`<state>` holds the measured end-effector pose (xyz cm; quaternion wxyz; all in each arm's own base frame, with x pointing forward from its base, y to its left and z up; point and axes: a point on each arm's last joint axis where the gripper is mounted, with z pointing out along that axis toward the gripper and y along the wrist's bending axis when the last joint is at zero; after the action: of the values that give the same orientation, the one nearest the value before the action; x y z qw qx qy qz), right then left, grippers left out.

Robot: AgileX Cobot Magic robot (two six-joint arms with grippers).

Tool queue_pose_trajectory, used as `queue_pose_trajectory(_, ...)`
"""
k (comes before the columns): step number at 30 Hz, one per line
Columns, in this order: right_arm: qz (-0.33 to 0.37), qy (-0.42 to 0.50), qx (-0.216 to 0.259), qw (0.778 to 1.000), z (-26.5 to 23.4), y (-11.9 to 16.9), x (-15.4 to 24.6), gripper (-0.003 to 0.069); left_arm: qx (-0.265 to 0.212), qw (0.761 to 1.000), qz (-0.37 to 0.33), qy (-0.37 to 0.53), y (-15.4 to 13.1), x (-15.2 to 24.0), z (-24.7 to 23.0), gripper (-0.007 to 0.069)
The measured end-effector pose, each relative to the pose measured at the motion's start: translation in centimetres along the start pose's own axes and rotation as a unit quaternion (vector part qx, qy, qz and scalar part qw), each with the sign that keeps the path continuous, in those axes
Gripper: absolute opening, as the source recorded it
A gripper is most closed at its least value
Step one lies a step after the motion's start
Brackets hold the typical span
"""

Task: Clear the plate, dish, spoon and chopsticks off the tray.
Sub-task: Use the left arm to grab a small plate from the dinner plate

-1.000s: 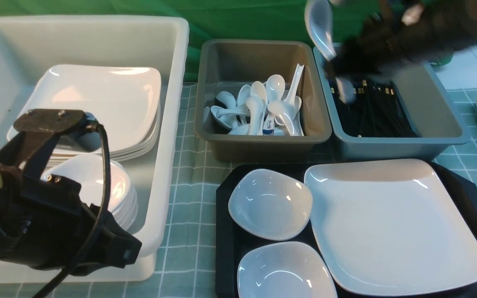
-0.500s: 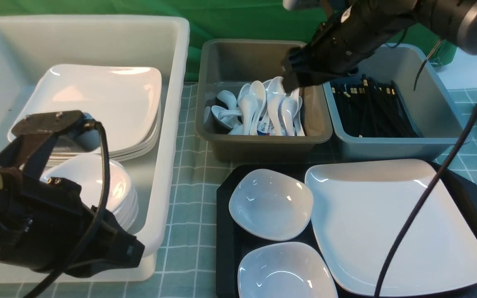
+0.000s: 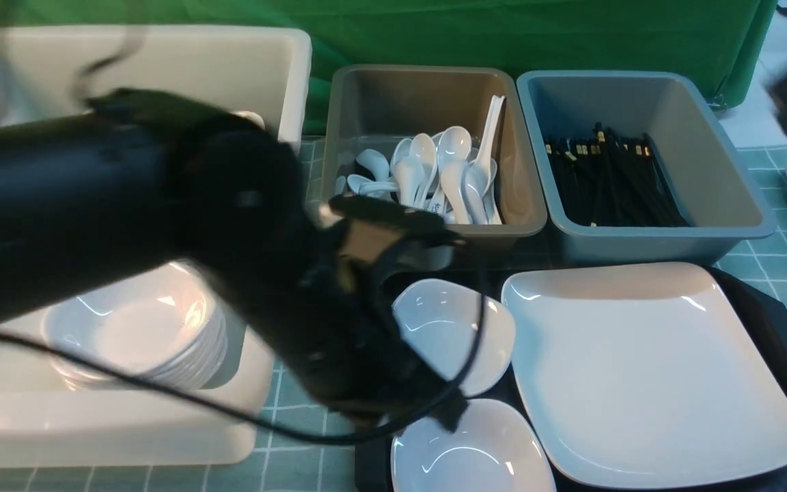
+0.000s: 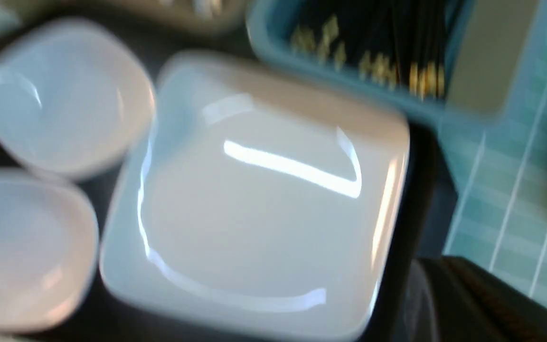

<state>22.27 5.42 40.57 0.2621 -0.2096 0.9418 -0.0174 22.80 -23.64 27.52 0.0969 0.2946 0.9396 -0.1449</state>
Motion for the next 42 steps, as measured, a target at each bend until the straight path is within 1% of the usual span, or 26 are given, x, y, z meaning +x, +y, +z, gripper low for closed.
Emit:
queue_pose_trajectory(1,0.003,0.009,0.000,1.000,0.5,0.2,1.7,0.0022,-0.003,1.000,0.003,0.004,0.0,-0.6,0.6,0.0040)
queue_pose_trajectory(4,0.009,-0.005,0.006,1.000,0.6,0.7,5.3,0.0022,-0.019,1.000,0.018,0.017,0.3,-1.9,2.4,0.0092)
queue_pose_trajectory(7,0.018,-0.015,0.006,1.000,0.5,1.3,8.0,0.0019,-0.030,0.999,0.030,0.035,0.7,-2.7,4.2,0.0167)
queue_pose_trajectory(8,0.023,-0.018,0.006,1.000,0.3,1.6,9.5,0.0018,-0.033,0.997,0.043,0.050,0.9,-2.8,5.4,0.0223)
queue_pose_trajectory(10,0.025,-0.017,0.003,1.000,0.2,2.0,11.0,0.0018,-0.034,0.995,0.065,0.073,1.2,-2.7,7.1,0.0312)
queue_pose_trajectory(11,0.026,-0.019,0.003,0.999,0.1,2.0,11.0,0.0018,-0.034,0.994,0.070,0.075,1.2,-2.7,7.2,0.0312)
queue_pose_trajectory(12,0.026,-0.021,0.003,0.999,-0.1,2.1,11.5,0.0018,-0.033,0.992,0.087,0.087,1.4,-2.7,8.2,0.0388)
queue_pose_trajectory(13,0.026,-0.027,0.004,0.999,-0.3,2.1,11.7,0.0018,-0.034,0.991,0.094,0.090,1.5,-2.7,8.6,0.0423)
queue_pose_trajectory(16,0.027,-0.035,0.005,0.999,-0.6,2.2,11.8,0.0018,-0.038,0.991,0.108,0.075,1.7,-3.1,9.2,0.0496)
queue_pose_trajectory(19,0.027,-0.035,0.005,0.999,-0.6,2.2,11.8,0.0018,-0.044,0.990,0.118,0.061,1.8,-3.4,9.4,0.0538)
queue_pose_trajectory(21,0.027,-0.036,0.005,0.999,-0.6,2.2,11.8,0.0018,-0.048,0.990,0.123,0.058,1.8,-3.5,9.5,0.0548)
queue_pose_trajectory(26,0.027,-0.036,0.004,0.999,-0.6,2.2,11.8,0.0018,-0.049,0.989,0.122,0.072,2.0,-3.5,10.5,0.0547)
queue_pose_trajectory(29,0.027,-0.036,0.004,0.999,-0.6,2.2,11.8,0.0018,-0.042,0.989,0.115,0.080,2.0,-3.4,11.2,0.0545)
queue_pose_trajectory(34,0.028,-0.037,0.003,0.999,-0.6,2.2,11.8,0.0018,-0.030,0.990,0.102,0.097,2.0,-3.1,12.2,0.0506)
queue_pose_trajectory(35,0.028,-0.040,0.003,0.999,-0.7,2.2,11.7,0.0018,-0.029,0.989,0.101,0.105,2.0,-3.0,12.2,0.0451)
queue_pose_trajectory(36,0.028,-0.040,0.003,0.999,-0.7,2.2,11.7,0.0018,-0.029,0.989,0.101,0.108,2.0,-3.0,12.2,0.0443)
queue_pose_trajectory(40,0.028,-0.047,0.003,0.998,-0.7,2.2,11.6,0.0018,-0.017,0.984,0.082,0.155,1.8,-2.2,11.9,0.0204)
queue_pose_trajectory(41,0.029,-0.049,0.003,0.998,-0.7,2.2,11.6,0.0018,-0.015,0.984,0.076,0.160,1.8,-2.1,11.7,0.0183)
queue_pose_trajectory(42,0.029,-0.050,0.003,0.998,-0.7,2.2,11.6,0.0018,-0.015,0.984,0.075,0.163,1.8,-2.1,11.7,0.0181)
